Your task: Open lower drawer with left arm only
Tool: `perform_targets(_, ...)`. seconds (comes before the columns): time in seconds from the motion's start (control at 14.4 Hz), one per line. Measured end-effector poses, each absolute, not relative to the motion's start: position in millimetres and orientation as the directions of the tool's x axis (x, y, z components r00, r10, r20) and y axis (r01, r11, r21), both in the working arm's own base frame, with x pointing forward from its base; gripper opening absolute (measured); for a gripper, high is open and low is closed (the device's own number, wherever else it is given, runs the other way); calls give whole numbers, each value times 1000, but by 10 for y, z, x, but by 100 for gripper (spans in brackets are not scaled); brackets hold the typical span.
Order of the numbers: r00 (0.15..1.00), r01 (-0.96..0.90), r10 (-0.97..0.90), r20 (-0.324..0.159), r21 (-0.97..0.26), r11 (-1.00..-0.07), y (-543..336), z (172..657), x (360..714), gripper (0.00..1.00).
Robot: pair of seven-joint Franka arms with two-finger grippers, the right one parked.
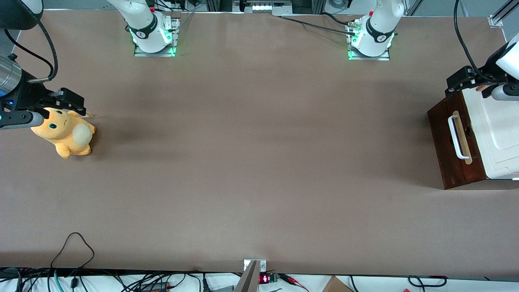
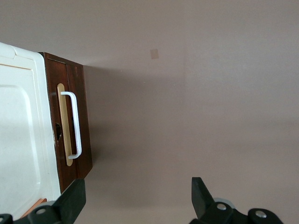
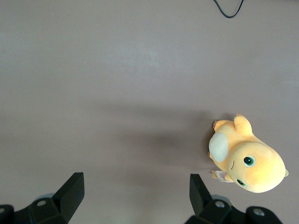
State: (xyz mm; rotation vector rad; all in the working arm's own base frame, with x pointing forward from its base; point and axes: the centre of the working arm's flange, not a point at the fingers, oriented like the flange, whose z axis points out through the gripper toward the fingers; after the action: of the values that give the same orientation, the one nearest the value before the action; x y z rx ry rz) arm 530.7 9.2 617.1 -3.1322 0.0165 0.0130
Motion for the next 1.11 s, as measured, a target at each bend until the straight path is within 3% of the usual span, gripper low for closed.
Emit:
perform_targets(0.83, 1000, -11, -11, -8, -9, -1000, 89, 6179, 5298, 100)
perform_targets(1.11, 999, -10, -10, -38, -8, -1000, 94, 6152, 5266, 100)
